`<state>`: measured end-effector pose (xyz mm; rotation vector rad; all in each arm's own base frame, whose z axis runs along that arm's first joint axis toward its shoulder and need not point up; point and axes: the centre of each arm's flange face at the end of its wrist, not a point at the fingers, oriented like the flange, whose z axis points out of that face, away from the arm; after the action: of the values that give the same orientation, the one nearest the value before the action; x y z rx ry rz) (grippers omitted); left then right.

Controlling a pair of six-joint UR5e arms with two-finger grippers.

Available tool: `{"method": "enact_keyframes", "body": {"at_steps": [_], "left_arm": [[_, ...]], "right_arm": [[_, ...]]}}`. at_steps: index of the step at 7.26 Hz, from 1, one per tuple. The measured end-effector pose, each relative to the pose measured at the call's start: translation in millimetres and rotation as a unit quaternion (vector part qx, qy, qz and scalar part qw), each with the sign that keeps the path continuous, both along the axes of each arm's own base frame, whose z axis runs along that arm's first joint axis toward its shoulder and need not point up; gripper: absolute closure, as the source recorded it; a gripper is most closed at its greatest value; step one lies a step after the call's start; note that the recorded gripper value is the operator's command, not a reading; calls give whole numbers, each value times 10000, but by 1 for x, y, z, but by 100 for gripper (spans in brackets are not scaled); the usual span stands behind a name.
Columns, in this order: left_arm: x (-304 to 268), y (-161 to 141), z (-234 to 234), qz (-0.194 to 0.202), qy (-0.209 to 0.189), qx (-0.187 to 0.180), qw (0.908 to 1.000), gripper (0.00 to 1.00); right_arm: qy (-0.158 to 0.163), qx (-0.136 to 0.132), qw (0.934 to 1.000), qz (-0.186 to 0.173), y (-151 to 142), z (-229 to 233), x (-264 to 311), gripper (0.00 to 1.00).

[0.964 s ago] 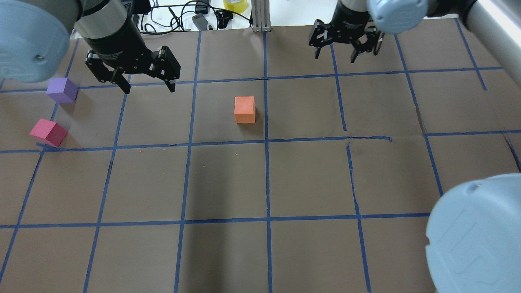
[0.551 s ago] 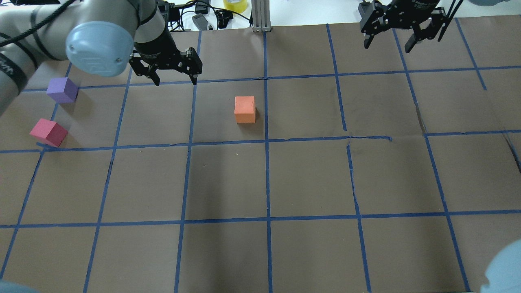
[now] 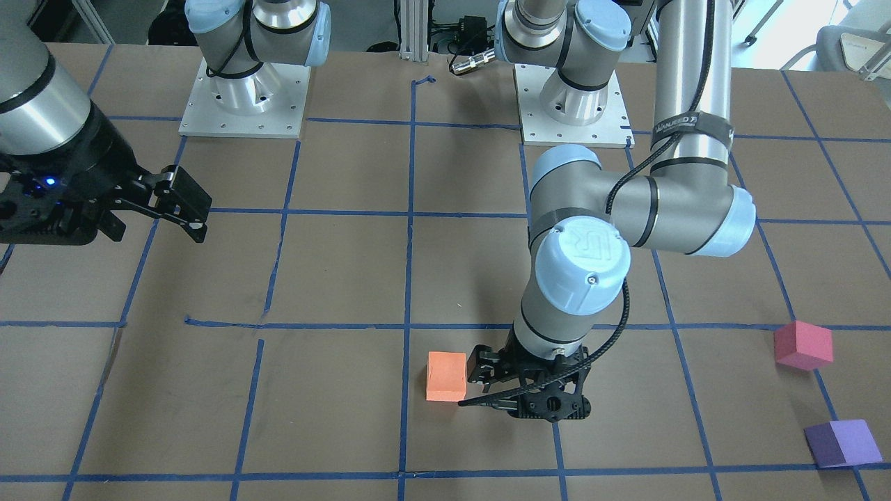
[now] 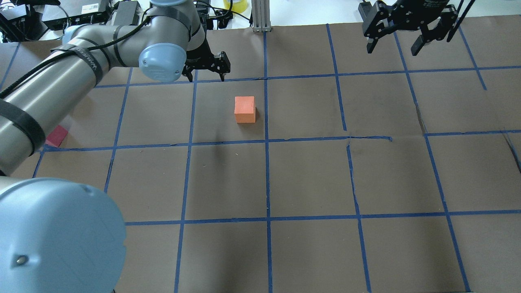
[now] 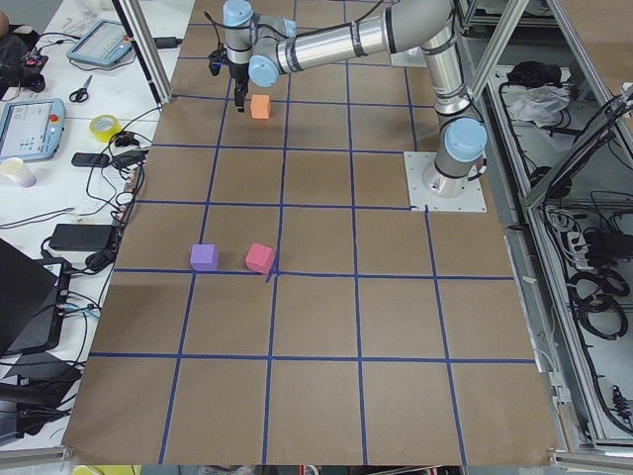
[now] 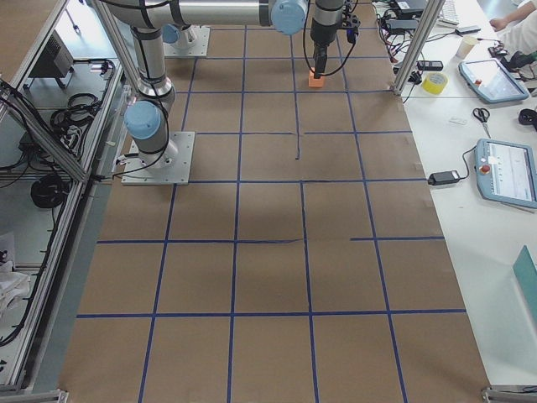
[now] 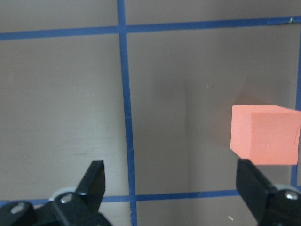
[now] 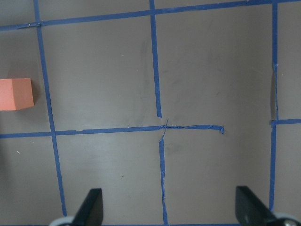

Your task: Arrange blocks in a line

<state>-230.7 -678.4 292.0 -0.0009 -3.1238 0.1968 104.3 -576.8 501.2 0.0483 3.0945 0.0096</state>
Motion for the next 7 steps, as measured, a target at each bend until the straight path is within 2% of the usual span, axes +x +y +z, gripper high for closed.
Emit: {"method": "enact_keyframes", "body": {"at_steps": [1,2,4,7], "left_arm": [[-25,-2,-10,196,64,-35,9998,0],[-44,3,-20,418,123,4,9991,0],[-59,13,-50,482,144,67,9987,0],[-75,24,-83,403,153,105,9990,0]], "right_arm": [[301,48,9994,159,6,-2,13,0],[470,72,9986,235,13,-3,20,0],[571,59,9980,271,26,1,24,0],[578,33,9981,231,30,1,20,0]]}}
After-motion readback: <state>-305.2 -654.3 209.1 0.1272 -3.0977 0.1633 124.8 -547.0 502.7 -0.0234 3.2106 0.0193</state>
